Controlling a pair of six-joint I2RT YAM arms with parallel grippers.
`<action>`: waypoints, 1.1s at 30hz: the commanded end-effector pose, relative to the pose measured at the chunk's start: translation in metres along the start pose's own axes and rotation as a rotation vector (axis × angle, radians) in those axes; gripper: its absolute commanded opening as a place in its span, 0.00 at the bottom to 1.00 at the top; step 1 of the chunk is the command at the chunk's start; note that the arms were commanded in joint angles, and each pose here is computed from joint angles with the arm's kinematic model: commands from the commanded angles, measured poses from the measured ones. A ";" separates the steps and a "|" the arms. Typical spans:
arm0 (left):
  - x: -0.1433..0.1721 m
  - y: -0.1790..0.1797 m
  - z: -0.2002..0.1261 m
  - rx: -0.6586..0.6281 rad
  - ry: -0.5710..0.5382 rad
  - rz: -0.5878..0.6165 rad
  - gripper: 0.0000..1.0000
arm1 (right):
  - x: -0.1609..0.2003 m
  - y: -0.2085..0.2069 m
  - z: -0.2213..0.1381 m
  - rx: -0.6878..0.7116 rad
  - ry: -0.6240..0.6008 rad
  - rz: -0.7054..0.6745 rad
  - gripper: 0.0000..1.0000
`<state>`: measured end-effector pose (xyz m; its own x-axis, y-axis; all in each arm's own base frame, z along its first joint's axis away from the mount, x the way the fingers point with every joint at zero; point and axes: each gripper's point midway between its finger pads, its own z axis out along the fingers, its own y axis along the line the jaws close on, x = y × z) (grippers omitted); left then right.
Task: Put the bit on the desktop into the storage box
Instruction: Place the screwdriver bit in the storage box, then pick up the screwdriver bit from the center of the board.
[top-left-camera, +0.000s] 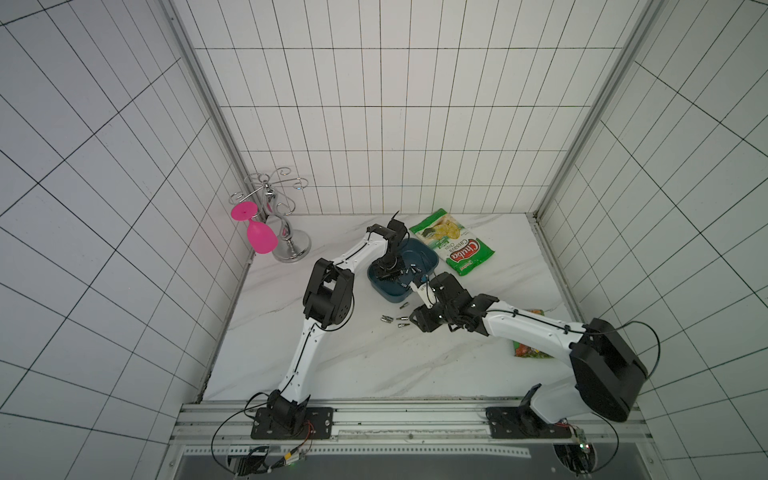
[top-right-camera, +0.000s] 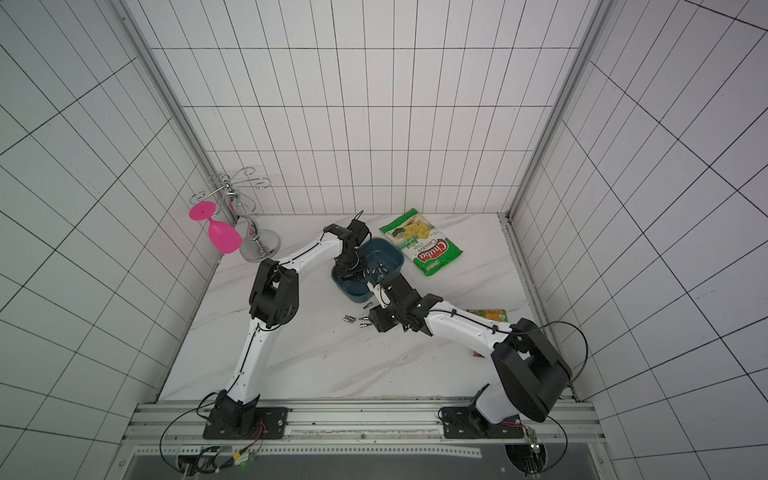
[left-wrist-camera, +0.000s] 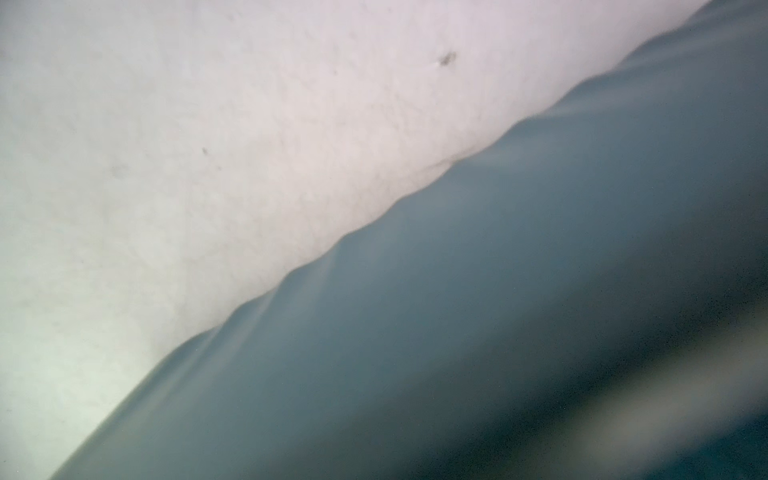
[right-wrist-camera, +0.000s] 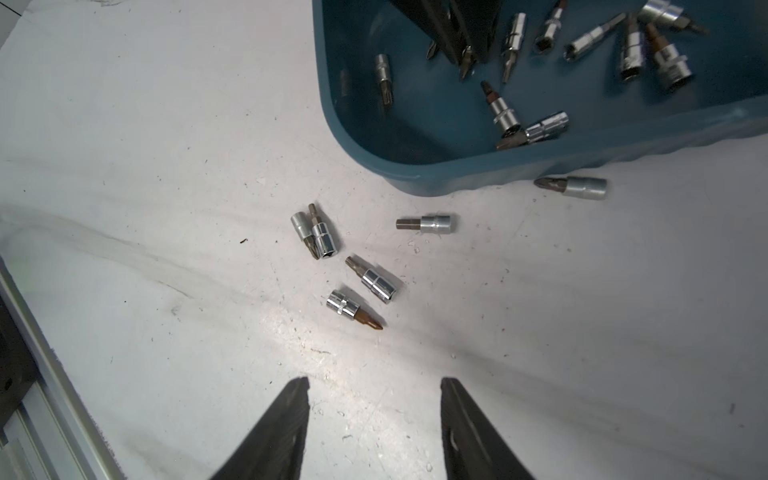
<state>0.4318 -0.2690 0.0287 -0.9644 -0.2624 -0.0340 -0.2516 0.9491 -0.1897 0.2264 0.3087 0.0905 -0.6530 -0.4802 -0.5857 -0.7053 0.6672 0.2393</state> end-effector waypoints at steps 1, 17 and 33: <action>-0.003 0.001 0.000 -0.008 -0.005 0.014 0.00 | 0.009 0.008 0.007 -0.027 0.025 -0.020 0.54; 0.000 0.003 -0.046 0.009 -0.059 0.007 0.25 | 0.021 0.027 0.036 -0.099 0.114 -0.041 0.53; 0.005 0.055 -0.114 0.032 -0.148 -0.082 0.26 | 0.004 0.037 0.056 -0.107 0.118 -0.082 0.52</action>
<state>0.4020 -0.2167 0.1279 -0.9343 -0.3294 -0.1361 -0.2928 0.9272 -0.2335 0.2124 0.3547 0.0521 -0.6377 -0.5821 -0.5045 -0.7597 0.5837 0.2866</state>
